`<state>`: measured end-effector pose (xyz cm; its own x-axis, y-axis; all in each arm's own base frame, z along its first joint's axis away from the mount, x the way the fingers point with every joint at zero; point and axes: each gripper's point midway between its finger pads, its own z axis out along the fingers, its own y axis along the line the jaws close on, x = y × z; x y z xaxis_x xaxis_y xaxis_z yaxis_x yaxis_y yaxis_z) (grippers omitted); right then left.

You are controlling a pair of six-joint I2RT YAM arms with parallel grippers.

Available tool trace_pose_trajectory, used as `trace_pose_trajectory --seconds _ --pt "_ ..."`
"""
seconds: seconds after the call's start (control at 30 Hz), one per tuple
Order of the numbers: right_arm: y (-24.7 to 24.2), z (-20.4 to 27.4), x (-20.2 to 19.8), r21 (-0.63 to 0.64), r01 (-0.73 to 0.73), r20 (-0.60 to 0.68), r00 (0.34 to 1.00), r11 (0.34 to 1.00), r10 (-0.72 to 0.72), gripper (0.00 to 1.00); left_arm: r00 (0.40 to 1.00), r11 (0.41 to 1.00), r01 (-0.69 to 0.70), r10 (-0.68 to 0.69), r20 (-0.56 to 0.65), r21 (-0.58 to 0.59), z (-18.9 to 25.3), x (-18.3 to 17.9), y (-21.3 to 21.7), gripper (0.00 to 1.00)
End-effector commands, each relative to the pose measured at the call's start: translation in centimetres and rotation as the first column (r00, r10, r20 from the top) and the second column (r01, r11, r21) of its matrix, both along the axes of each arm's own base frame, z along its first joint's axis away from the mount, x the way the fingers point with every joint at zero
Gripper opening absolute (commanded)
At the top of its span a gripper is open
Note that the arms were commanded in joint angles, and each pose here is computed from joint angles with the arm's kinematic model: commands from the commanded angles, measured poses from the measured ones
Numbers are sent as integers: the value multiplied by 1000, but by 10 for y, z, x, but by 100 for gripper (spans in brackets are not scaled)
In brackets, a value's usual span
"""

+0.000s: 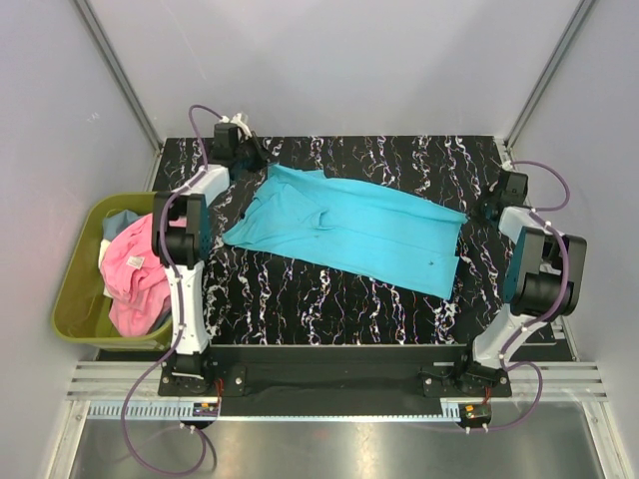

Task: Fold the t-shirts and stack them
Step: Fold the tshirt

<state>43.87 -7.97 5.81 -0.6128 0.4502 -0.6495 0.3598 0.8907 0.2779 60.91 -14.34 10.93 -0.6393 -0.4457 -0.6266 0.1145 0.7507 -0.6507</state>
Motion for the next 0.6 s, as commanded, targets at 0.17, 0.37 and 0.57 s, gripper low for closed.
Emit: trace_pose_trajectory --seconds 0.17,0.37,0.57 --pt "8 34 -15 30 38 89 995 999 -40 0 994 991 -19 4 110 132 38 -12 17 0" --pt "5 16 -36 25 83 -33 996 996 -82 0 995 978 -57 39 93 202 36 -29 32 0" --pt "17 -4 -53 79 73 -135 989 994 -61 0 996 964 -78 67 53 254 25 -45 43 0"
